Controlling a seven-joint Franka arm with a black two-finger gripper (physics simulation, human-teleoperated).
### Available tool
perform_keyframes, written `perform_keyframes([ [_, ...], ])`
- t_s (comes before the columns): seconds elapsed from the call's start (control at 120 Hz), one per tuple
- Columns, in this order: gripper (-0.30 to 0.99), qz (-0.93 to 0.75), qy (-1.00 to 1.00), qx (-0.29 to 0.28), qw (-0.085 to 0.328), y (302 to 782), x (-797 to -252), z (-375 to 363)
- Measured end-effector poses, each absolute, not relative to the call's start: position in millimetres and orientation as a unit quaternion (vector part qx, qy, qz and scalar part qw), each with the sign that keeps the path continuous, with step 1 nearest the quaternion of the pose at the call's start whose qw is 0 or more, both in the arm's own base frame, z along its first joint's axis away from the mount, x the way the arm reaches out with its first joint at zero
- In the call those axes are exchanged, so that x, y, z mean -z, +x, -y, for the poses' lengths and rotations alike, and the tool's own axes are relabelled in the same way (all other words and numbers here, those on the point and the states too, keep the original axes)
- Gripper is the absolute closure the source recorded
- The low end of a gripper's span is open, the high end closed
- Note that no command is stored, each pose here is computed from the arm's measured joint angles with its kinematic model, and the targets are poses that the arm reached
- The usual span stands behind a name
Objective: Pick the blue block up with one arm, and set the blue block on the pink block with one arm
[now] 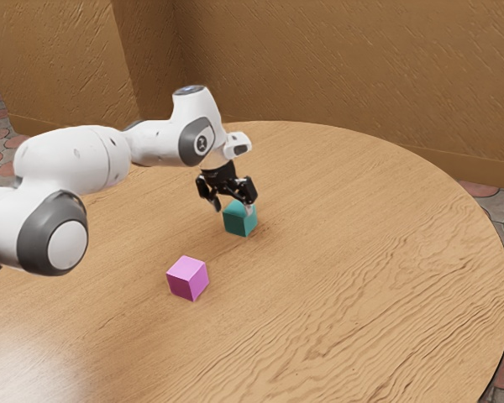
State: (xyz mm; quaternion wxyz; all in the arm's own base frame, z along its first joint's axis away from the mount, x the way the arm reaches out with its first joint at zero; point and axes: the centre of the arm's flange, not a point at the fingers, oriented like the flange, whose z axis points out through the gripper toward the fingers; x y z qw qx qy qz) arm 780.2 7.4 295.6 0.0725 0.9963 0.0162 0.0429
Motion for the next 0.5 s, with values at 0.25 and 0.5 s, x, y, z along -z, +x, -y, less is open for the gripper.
perform_keyframes([
  [0.25,0.0,0.011,0.995,-0.065,0.08,792.5,-283.2,-8.2],
  [0.5,0.0,0.014,0.993,-0.073,0.088,795.1,-265.1,-12.0],
])
